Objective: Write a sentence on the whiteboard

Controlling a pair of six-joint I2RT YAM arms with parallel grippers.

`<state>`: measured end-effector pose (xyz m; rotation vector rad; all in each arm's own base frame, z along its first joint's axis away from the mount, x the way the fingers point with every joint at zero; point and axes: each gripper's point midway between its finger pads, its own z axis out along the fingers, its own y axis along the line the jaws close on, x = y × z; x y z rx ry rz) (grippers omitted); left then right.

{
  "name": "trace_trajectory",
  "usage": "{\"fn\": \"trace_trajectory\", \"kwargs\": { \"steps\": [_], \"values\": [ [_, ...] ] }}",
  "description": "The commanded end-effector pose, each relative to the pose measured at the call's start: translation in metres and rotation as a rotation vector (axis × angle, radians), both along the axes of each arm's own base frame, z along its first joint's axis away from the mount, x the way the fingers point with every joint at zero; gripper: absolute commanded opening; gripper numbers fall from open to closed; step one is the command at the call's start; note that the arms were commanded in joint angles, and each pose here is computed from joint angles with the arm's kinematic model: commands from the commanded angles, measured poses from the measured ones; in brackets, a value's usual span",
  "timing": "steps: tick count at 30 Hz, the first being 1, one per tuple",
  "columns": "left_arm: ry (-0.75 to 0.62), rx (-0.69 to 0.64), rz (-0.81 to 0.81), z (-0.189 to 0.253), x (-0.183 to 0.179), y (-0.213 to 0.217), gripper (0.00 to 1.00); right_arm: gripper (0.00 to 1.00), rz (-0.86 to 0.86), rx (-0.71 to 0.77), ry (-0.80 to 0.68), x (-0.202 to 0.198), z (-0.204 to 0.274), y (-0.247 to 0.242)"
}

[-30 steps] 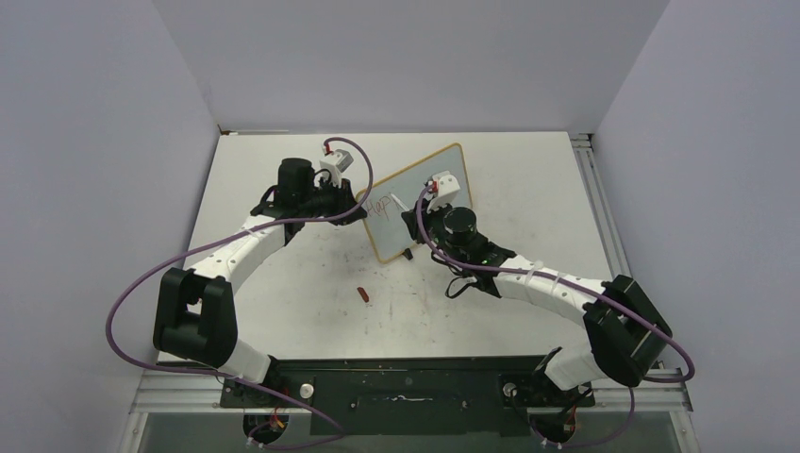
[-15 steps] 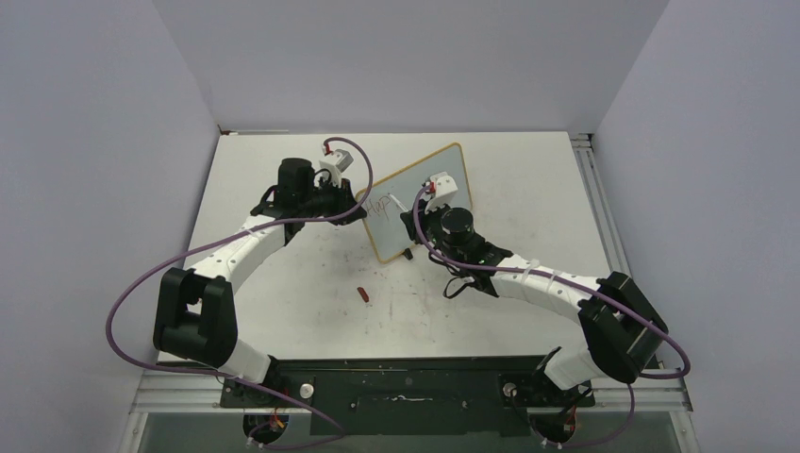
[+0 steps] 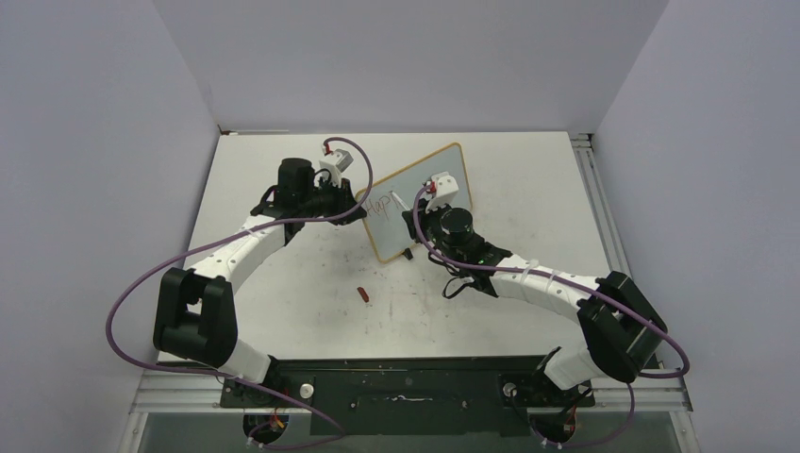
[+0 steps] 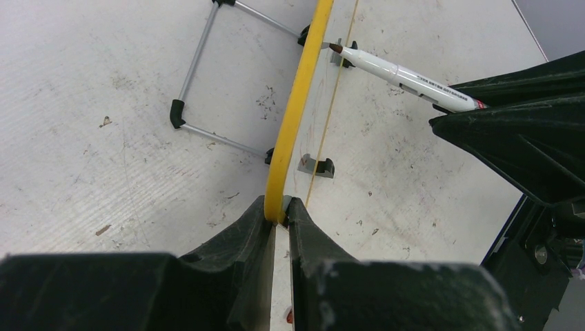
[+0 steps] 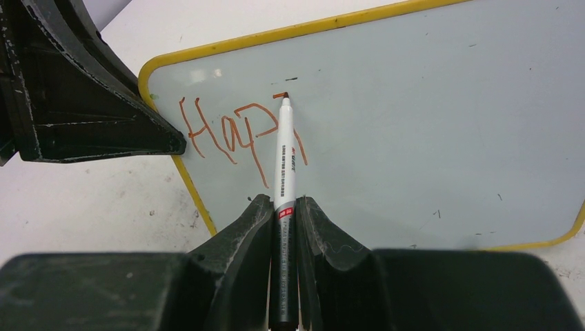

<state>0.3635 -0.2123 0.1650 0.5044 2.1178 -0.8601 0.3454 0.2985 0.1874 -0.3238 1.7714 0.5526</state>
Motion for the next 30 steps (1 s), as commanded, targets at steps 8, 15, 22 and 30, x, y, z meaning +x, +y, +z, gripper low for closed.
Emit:
{"fn": "trace_trajectory", "kwargs": {
  "steps": [8, 15, 22, 30],
  "values": [
    [-0.031, 0.002, -0.036, 0.015, -0.005, -0.007, 0.0, 0.05, -0.062, 0.026, -0.04, 0.013, 0.014, -0.008],
    [-0.03, 0.002, -0.036, 0.014, -0.005, -0.007, 0.0, 0.05, -0.078, 0.016, -0.023, 0.012, 0.006, -0.014],
    [-0.031, 0.002, -0.036, 0.015, -0.005, -0.007, 0.0, 0.05, -0.084, 0.017, -0.011, 0.01, 0.003, -0.017],
    [-0.03, 0.001, -0.036, 0.015, -0.005, -0.007, 0.0, 0.05, -0.084, 0.013, 0.006, 0.004, -0.005, -0.02]
  ]
}}
